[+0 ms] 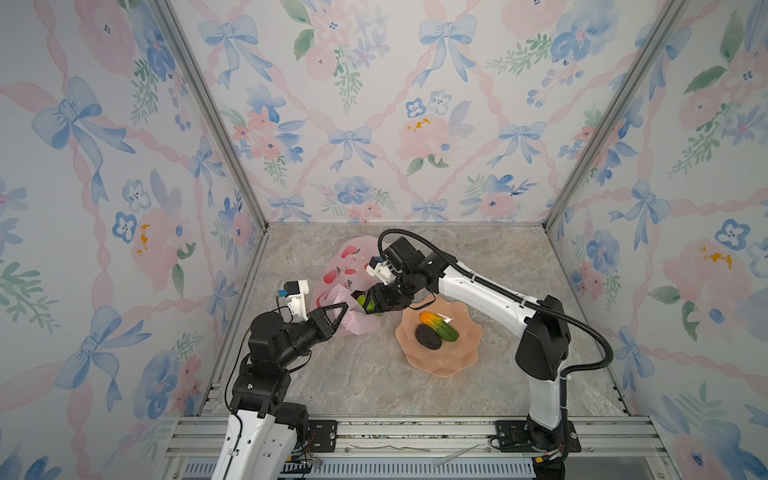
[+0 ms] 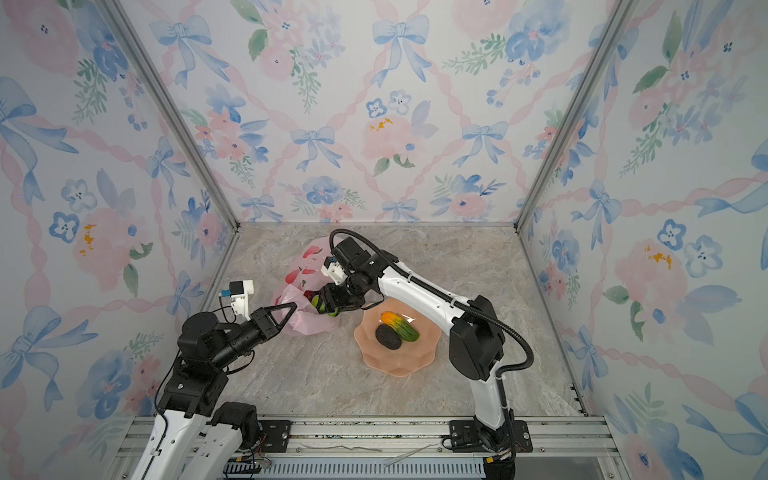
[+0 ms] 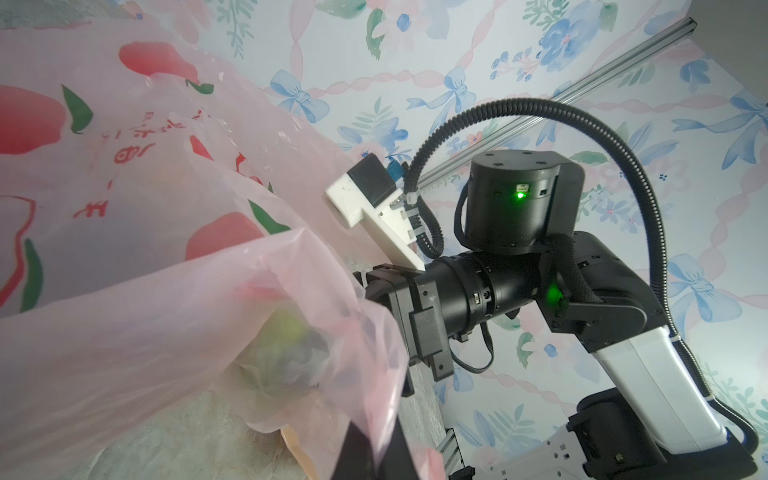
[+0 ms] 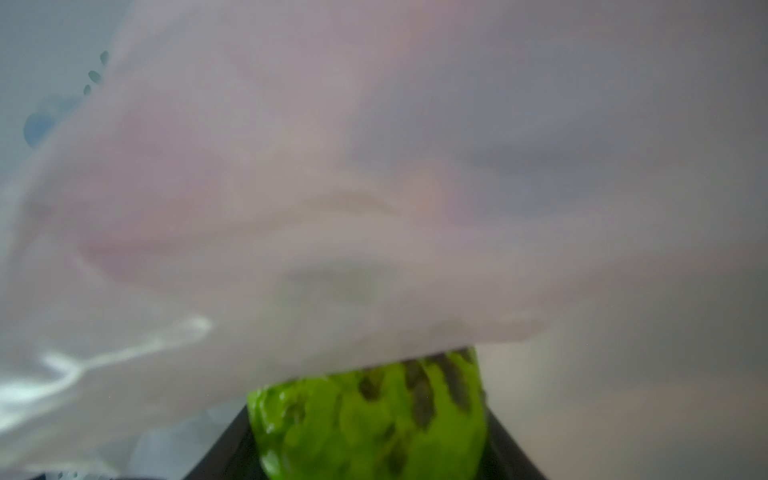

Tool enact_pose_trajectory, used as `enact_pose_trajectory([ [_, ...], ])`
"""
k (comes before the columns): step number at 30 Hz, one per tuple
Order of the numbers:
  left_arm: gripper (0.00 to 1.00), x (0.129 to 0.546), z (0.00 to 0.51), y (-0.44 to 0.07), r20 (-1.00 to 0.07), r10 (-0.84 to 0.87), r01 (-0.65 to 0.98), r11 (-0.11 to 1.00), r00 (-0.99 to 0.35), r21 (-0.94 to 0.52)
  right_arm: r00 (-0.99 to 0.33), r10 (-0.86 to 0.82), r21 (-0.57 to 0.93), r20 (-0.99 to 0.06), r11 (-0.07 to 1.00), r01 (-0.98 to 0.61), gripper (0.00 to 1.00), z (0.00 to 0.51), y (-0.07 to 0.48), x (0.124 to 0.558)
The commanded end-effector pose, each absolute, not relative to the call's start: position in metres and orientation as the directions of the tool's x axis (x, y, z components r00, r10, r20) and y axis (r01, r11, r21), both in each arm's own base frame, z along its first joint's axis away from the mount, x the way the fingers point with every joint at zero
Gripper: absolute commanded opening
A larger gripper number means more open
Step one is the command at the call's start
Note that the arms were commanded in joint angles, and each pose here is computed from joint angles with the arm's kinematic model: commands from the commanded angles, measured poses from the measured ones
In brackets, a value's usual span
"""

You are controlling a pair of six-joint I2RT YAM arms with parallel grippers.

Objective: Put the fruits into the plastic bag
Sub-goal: 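Carry the green fruit with the right gripper to the bag opening, then lower the green fruit into the pink bag with the right gripper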

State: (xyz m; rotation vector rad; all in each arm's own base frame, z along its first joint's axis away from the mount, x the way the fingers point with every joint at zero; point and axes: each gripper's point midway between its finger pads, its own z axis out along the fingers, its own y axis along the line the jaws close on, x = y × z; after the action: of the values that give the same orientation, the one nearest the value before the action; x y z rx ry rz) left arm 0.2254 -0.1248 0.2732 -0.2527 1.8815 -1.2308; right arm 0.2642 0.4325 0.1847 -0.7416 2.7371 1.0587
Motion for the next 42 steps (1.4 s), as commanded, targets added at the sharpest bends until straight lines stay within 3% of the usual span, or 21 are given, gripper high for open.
enact_pose_trajectory([
  [1,0.00,0.222,0.282,-0.126,-0.555,-0.571,0.303,0.479,-0.605,-0.824,-0.866,-0.420,0.632,-0.272,0.600,-0.490,0.60,0.189,0.450,0.259],
  [25,0.00,0.217,0.283,-0.127,-0.564,-0.566,0.322,0.475,-0.602,-0.819,-0.889,-0.426,0.713,-0.168,0.571,-0.408,0.61,0.139,0.502,0.262],
  [42,0.00,0.216,0.273,-0.126,-0.554,-0.570,0.307,0.474,-0.607,-0.825,-0.894,-0.431,0.715,-0.125,0.585,-0.382,0.72,0.113,0.512,0.259],
])
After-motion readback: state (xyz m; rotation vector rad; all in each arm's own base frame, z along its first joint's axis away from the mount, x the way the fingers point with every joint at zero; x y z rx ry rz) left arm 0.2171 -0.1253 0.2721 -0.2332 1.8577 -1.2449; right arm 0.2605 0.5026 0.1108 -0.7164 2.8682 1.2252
